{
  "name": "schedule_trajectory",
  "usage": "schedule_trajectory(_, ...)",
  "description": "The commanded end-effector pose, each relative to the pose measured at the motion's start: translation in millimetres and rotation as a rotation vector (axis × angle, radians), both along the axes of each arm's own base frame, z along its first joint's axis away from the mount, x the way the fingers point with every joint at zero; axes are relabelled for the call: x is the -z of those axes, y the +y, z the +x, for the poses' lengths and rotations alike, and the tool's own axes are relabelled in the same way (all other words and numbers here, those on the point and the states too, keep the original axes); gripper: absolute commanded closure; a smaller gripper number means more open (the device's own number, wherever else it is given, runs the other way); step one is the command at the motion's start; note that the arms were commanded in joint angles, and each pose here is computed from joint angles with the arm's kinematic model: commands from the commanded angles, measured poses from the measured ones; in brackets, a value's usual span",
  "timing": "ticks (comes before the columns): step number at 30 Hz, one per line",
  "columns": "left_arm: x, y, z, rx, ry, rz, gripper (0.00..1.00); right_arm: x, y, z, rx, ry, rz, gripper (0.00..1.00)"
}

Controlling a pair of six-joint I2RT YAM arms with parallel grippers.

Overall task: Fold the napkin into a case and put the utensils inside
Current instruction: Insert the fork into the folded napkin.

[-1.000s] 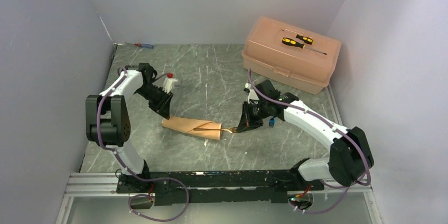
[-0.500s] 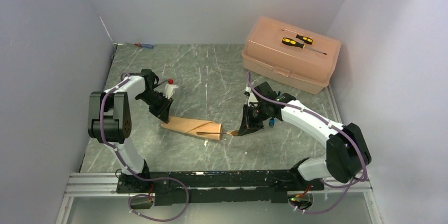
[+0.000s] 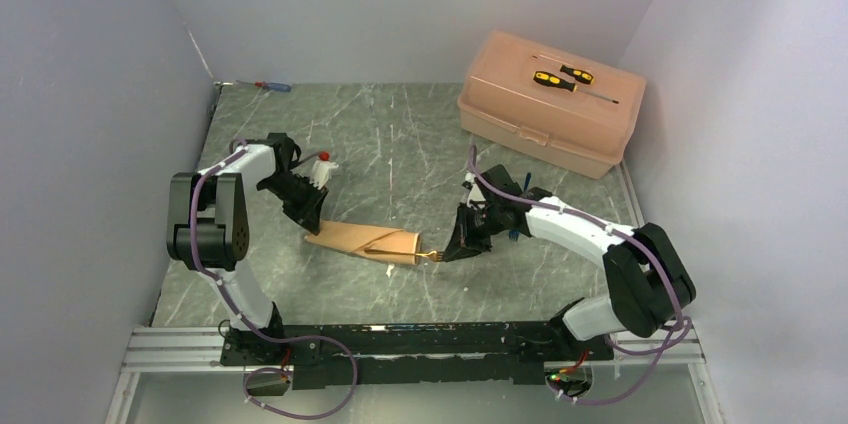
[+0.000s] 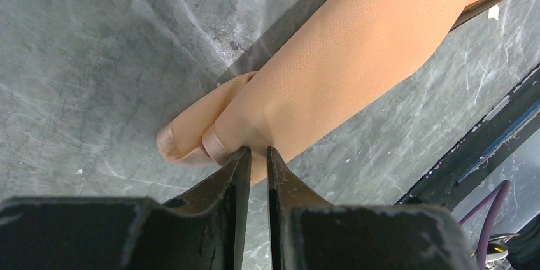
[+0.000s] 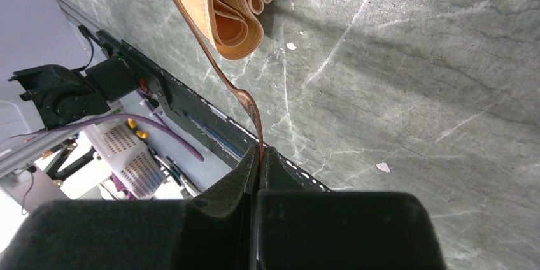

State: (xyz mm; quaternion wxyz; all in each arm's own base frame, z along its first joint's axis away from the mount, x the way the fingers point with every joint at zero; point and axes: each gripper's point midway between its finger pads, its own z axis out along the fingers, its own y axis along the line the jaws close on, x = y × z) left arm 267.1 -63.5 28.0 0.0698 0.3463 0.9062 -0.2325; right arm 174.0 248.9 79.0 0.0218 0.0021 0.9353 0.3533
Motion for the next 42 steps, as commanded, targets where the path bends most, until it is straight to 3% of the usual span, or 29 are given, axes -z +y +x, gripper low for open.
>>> schedule_trajectory(1, 3.1, -4.7, -3.1, 0.026, 0.015, -0.034, 0.79, -11.8, 8.7, 9.7, 0.053, -0.021, 0.099, 1.0)
schedule_trajectory(19, 2.2, -4.6, -11.1, 0.051, 0.037, -0.04, 0.79, -9.0, -11.5, 10.3, 0.151, -0.005, 0.132, 1.0)
schedule_trajectory(42, 1.1, -4.5, -16.4, 0.069, 0.049, -0.045, 0.79, -21.4, 16.8, 15.6, 0.224, 0.055, 0.078, 1.0)
